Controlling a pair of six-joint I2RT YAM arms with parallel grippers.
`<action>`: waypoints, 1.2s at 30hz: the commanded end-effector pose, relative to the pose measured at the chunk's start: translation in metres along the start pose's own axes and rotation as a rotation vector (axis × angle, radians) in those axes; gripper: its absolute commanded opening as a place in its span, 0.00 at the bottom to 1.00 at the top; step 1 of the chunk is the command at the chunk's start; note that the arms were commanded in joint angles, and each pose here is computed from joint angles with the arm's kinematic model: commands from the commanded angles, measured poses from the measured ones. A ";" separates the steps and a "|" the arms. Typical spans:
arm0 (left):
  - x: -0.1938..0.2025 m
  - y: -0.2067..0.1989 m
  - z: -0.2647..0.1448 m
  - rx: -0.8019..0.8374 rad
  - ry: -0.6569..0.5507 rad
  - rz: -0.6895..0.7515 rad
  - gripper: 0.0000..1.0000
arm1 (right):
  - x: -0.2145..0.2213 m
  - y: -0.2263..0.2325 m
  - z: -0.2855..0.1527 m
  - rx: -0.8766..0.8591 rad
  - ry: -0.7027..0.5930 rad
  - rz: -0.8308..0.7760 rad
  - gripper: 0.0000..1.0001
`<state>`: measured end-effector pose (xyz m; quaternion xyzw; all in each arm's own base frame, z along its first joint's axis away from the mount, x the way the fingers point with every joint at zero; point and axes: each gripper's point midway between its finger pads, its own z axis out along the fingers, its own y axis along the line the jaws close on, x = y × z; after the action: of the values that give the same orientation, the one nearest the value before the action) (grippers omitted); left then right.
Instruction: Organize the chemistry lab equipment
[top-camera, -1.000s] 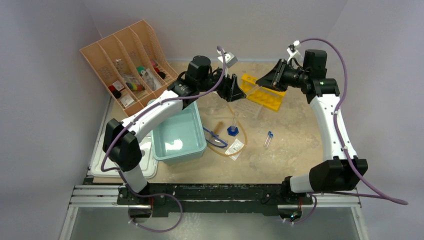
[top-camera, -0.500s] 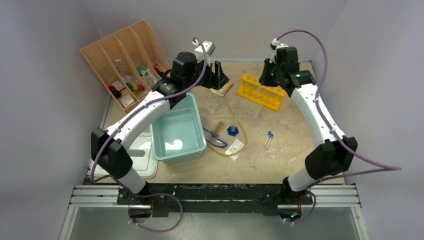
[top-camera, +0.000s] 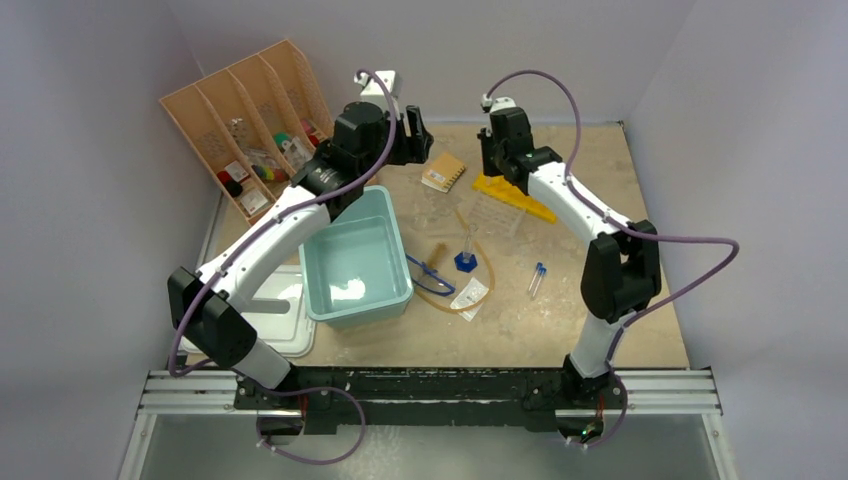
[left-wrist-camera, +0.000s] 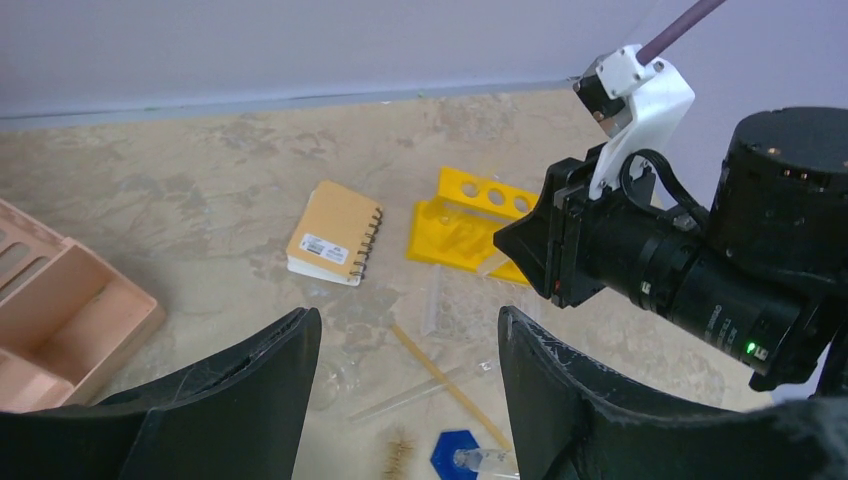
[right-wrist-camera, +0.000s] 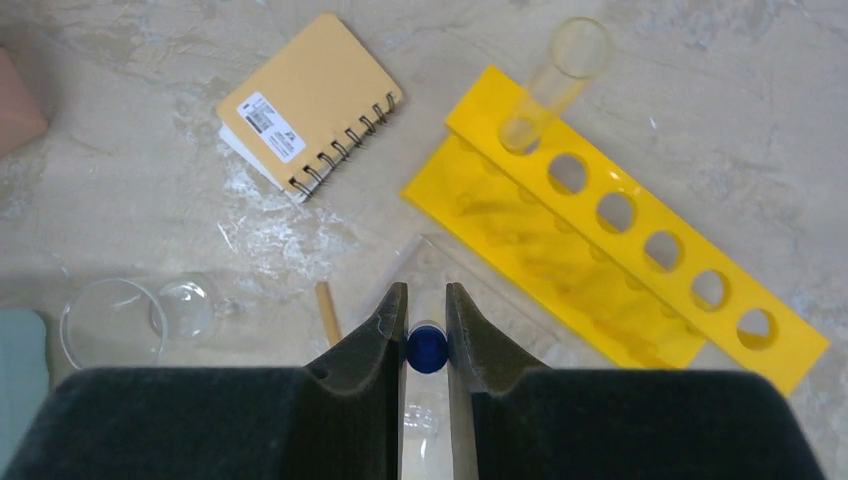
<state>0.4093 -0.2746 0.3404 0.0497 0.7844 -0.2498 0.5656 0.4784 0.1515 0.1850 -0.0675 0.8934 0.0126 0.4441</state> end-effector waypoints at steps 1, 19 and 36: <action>-0.043 0.000 -0.017 -0.042 -0.107 -0.039 0.65 | -0.034 0.013 0.004 -0.034 -0.148 -0.013 0.12; -0.042 0.008 -0.014 -0.080 -0.122 -0.042 0.65 | 0.030 0.044 0.019 -0.196 -0.033 -0.084 0.11; -0.050 0.003 -0.028 -0.063 -0.139 -0.097 0.65 | 0.059 0.048 0.028 -0.200 0.022 -0.109 0.11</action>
<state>0.4134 -0.2560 0.3505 -0.0063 0.7839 -0.2259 0.5783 0.4595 0.1907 0.1165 -0.1473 0.8945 0.0748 0.4154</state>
